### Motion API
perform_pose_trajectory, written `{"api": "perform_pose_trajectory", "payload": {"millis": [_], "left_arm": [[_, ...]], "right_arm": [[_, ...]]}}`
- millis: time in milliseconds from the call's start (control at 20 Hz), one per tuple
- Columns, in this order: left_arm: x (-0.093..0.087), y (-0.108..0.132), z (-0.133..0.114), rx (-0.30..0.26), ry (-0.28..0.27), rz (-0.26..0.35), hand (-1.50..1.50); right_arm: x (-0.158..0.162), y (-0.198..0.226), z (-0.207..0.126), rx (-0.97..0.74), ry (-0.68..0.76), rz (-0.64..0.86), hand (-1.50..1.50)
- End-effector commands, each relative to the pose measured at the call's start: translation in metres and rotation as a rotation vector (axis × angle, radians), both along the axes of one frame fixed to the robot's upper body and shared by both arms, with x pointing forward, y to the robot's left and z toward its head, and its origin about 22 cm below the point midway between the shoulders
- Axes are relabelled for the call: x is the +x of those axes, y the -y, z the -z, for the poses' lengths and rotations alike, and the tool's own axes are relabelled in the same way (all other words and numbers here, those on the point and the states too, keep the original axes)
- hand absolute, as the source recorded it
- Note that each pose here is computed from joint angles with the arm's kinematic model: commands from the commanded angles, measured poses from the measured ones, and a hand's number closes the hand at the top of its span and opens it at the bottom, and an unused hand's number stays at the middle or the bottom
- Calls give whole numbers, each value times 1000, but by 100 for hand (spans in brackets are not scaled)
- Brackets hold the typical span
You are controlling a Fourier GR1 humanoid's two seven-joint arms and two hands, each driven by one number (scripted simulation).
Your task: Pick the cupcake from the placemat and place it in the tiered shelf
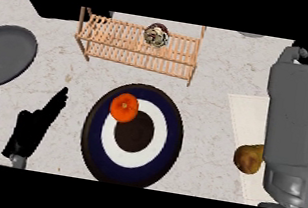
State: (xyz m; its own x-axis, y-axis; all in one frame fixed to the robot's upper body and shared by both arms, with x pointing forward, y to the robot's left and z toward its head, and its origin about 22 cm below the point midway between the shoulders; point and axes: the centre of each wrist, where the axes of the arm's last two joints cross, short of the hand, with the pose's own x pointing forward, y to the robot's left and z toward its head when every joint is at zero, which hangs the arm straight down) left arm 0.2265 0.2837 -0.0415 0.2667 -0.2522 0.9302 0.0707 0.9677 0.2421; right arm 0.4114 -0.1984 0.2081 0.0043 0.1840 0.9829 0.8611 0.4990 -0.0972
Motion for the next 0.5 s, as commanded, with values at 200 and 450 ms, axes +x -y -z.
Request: {"api": "perform_pose_trajectory", "payload": {"millis": [200, 450], "left_arm": [[2, 5, -3, -19, 13, 10, 0], [-6, -7, -6, -12, 24, 49, 0]], "right_arm": [[-95, 50, 7, -79, -36, -85, -150], [-161, 73, -8, -95, -103, -53, -150]]}}
